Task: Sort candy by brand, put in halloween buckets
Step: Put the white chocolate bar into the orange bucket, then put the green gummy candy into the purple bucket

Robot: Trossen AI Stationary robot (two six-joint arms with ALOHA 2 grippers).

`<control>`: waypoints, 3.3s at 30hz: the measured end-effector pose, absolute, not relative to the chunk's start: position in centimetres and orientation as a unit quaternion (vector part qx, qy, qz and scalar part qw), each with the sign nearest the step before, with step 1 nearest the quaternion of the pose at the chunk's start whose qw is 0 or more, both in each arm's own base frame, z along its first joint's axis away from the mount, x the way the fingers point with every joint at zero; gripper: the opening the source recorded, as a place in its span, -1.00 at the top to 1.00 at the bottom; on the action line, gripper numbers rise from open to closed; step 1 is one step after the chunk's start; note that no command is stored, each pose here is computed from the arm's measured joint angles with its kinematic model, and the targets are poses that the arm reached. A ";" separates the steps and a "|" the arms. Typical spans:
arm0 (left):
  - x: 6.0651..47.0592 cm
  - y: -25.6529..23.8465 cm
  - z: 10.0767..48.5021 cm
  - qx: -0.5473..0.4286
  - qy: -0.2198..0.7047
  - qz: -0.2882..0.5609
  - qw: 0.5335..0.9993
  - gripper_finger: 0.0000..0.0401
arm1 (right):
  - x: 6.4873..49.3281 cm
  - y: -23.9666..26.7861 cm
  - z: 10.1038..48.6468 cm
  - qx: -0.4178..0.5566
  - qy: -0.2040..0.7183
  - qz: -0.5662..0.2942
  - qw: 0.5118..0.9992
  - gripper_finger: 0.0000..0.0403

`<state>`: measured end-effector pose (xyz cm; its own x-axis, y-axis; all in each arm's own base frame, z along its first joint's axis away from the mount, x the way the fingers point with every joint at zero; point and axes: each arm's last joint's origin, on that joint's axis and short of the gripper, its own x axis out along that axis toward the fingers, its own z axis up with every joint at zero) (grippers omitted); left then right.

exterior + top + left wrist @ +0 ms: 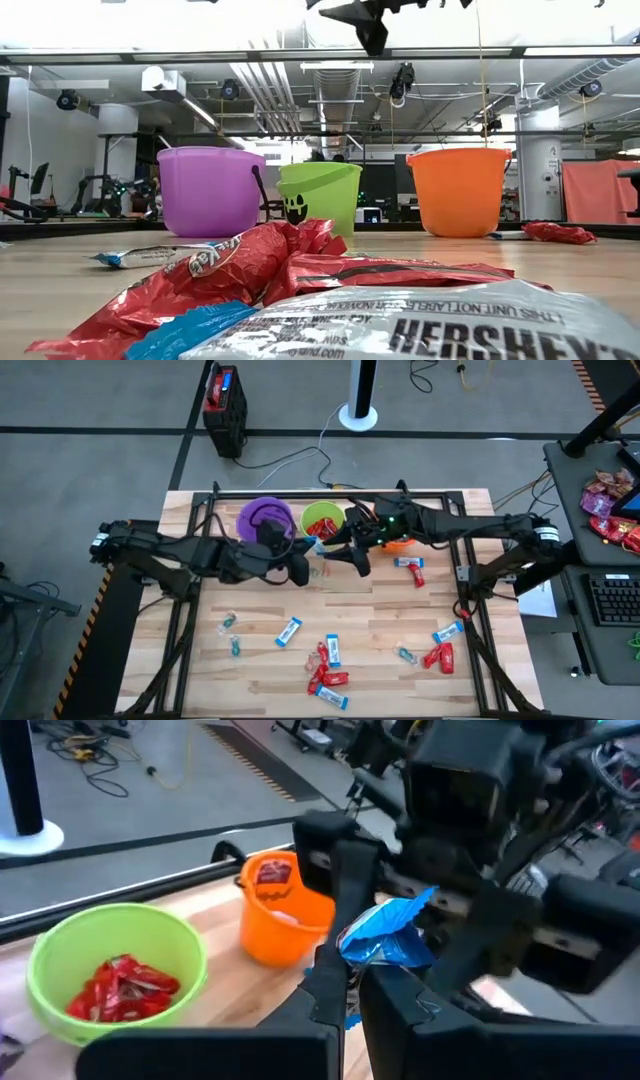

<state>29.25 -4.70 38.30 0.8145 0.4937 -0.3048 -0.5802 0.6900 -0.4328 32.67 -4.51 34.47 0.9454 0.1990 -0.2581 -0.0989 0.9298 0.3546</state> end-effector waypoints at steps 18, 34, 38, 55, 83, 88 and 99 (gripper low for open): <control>29.9 -4.8 38.2 -0.266 0.069 0.295 0.915 0.97 | 33.3 -4.7 34.3 0.123 0.142 0.073 0.979 0.65; 26.4 -3.6 37.3 -0.257 0.178 0.334 0.889 0.06 | 28.7 -10.6 34.4 0.137 0.409 -0.210 0.877 0.90; 24.4 -3.2 36.9 -0.253 0.229 0.353 0.871 0.05 | 25.8 -13.7 31.9 0.218 0.532 -0.321 0.752 0.90; 23.4 -3.2 34.3 -0.148 0.447 0.245 0.848 0.05 | 23.3 -16.5 29.6 0.290 0.579 -0.383 0.658 0.17; 33.9 2.1 14.8 0.120 0.505 0.111 0.848 0.27 | 25.3 -11.5 31.7 0.324 0.505 -0.368 0.711 0.14; 33.9 2.7 14.7 0.106 0.505 0.116 0.848 0.27 | 25.3 -11.5 31.7 0.323 0.504 -0.372 0.710 0.15; 34.1 3.2 13.0 0.078 0.523 0.084 0.845 0.27 | 25.3 -11.5 31.7 0.320 0.504 -0.370 0.712 0.15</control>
